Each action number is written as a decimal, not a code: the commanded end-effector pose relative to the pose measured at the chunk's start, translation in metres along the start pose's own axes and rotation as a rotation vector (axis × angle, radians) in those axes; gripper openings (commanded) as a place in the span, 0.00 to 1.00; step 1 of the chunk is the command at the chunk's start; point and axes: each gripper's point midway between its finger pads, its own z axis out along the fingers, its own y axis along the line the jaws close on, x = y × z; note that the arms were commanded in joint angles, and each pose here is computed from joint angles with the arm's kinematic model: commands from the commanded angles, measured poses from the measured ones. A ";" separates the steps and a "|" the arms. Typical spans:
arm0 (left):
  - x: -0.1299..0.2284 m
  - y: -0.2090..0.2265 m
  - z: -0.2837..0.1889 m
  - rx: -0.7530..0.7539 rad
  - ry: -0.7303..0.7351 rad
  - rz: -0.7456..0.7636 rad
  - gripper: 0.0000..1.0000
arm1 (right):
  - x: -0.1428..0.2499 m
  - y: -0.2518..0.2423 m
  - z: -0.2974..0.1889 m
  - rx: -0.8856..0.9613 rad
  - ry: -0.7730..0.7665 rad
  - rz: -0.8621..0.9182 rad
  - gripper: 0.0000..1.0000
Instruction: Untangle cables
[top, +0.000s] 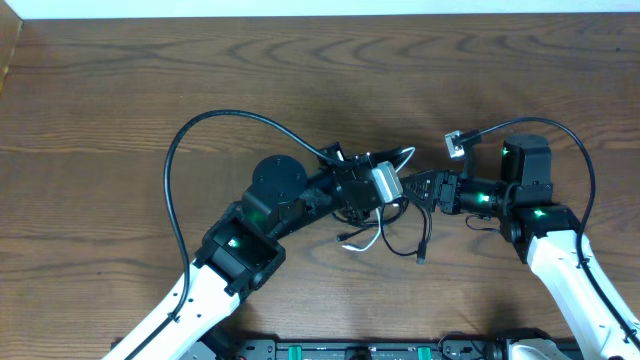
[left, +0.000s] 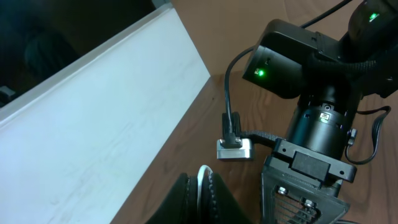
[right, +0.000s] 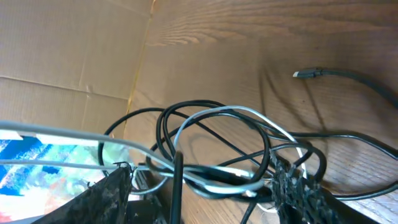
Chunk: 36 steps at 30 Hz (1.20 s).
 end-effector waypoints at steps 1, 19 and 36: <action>-0.011 0.005 -0.001 -0.013 -0.023 -0.002 0.08 | -0.001 -0.001 0.000 0.014 -0.008 -0.028 0.70; -0.051 0.037 -0.026 -0.186 -0.130 0.007 0.08 | 0.003 -0.057 -0.009 0.319 -0.051 0.076 0.73; 0.000 0.042 -0.034 -0.264 0.109 -0.053 0.08 | 0.008 -0.076 -0.016 0.427 -0.058 0.109 0.78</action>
